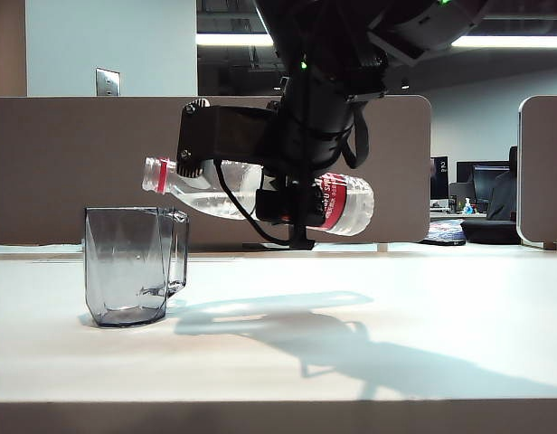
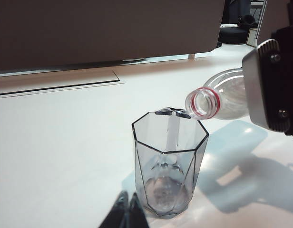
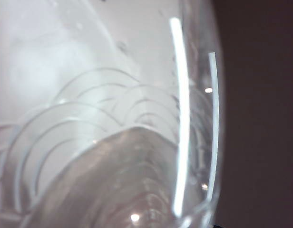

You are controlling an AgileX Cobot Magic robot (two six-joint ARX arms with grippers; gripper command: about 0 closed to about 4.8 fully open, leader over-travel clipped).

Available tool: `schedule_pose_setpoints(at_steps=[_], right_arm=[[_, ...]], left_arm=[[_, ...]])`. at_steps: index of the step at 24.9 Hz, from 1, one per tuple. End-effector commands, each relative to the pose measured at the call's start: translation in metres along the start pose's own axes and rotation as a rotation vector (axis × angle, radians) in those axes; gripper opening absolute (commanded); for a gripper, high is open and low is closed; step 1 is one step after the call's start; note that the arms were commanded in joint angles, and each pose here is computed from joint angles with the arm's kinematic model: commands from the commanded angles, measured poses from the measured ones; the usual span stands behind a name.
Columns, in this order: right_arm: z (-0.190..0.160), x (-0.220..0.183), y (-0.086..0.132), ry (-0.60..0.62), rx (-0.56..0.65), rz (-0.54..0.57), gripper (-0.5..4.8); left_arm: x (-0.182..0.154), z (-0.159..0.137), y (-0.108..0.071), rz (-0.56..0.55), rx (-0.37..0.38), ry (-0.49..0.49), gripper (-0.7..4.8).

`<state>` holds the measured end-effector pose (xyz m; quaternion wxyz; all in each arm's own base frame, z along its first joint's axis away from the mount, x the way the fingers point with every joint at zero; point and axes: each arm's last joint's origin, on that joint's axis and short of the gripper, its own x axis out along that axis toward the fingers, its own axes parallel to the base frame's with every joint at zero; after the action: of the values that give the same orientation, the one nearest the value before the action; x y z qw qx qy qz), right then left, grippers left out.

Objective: Pick up the mineral water bottle on the table and pour water into the mug until it's half full.

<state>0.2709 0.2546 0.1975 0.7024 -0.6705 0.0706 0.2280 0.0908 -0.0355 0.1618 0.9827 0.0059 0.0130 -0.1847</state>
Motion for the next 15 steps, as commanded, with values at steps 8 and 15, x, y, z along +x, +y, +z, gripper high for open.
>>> schedule_pose_setpoints(at_steps=[8,15], right_arm=[[0.0029,-0.0031,-0.0111,0.003,-0.010,-0.072,2.51],[0.0034,-0.0033,-0.0133,0.000,-0.012,-0.092,2.51]], left_arm=[[-0.0002,0.0019,0.0000,-0.001,0.000,-0.012,-0.05],[-0.0002,0.0019,0.0000,-0.001,0.000,-0.012,-0.05]])
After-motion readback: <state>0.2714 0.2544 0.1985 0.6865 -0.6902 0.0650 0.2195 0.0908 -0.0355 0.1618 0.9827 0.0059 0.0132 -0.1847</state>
